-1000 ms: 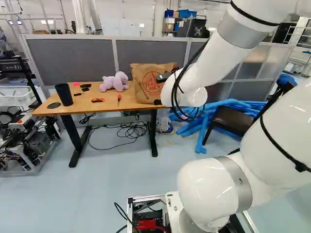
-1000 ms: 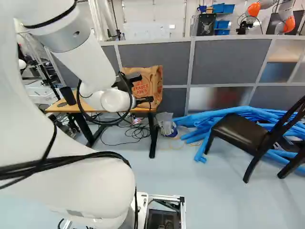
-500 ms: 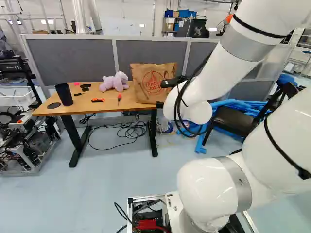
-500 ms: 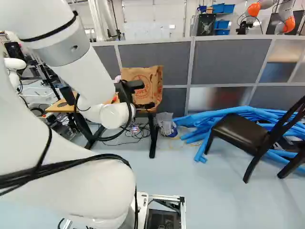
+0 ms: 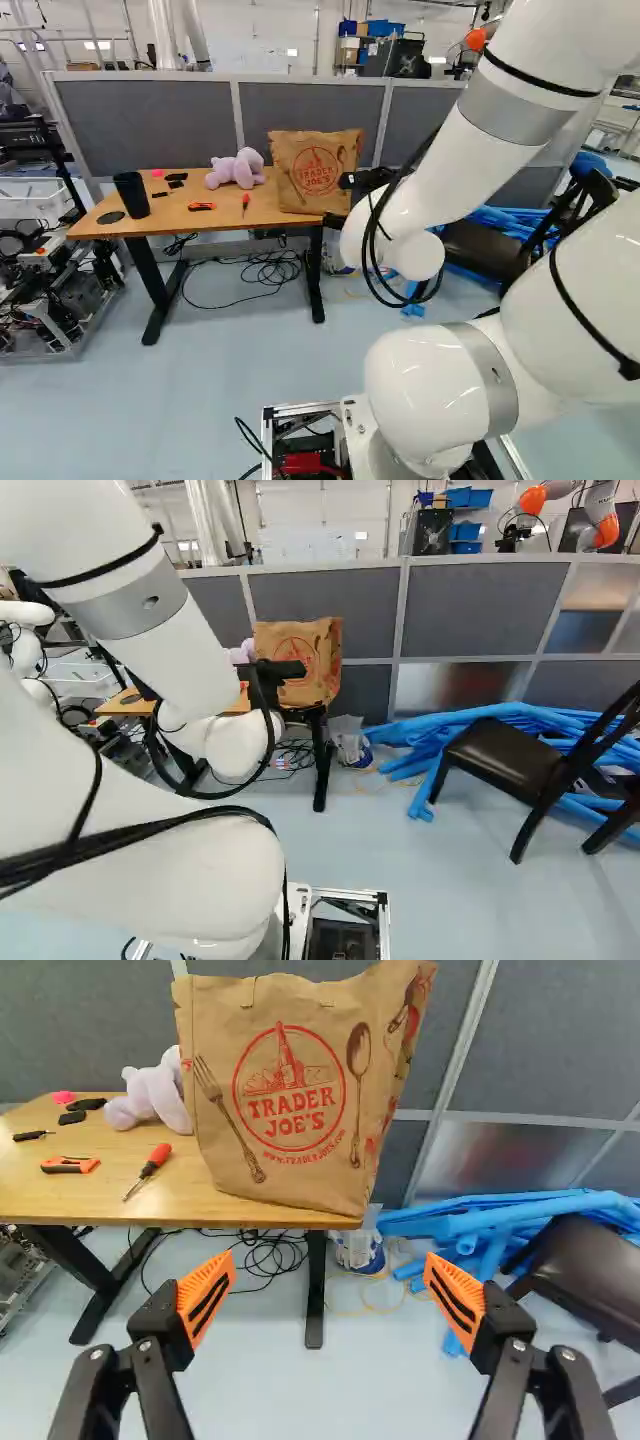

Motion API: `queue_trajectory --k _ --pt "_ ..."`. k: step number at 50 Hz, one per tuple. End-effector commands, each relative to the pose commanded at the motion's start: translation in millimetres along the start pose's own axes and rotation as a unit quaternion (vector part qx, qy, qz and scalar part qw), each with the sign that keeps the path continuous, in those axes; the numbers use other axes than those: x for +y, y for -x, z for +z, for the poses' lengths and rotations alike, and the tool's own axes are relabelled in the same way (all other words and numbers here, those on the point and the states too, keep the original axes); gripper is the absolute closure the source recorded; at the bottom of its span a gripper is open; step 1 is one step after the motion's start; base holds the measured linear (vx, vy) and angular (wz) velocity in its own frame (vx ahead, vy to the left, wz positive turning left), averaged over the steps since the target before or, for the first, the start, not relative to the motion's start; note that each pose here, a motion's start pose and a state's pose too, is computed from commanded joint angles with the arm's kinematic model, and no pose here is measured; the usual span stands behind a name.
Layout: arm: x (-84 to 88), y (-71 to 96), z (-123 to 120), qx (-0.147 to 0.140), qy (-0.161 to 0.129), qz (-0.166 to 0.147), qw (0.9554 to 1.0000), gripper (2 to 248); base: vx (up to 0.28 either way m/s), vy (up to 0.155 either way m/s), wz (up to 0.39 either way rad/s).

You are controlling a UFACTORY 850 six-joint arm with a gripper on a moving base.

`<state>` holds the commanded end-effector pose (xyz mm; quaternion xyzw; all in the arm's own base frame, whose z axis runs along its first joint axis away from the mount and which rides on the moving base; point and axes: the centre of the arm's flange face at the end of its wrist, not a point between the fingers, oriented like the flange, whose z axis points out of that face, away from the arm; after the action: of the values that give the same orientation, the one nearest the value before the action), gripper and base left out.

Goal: Pick up the bag on the ground and place it on the table

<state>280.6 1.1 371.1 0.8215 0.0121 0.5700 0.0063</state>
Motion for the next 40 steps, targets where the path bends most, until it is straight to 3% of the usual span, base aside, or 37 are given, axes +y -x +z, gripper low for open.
queue_trajectory --k 40 --pt "0.8 8.8 -7.7 0.013 0.002 0.013 0.9998 3 0.000 0.000 0.000"
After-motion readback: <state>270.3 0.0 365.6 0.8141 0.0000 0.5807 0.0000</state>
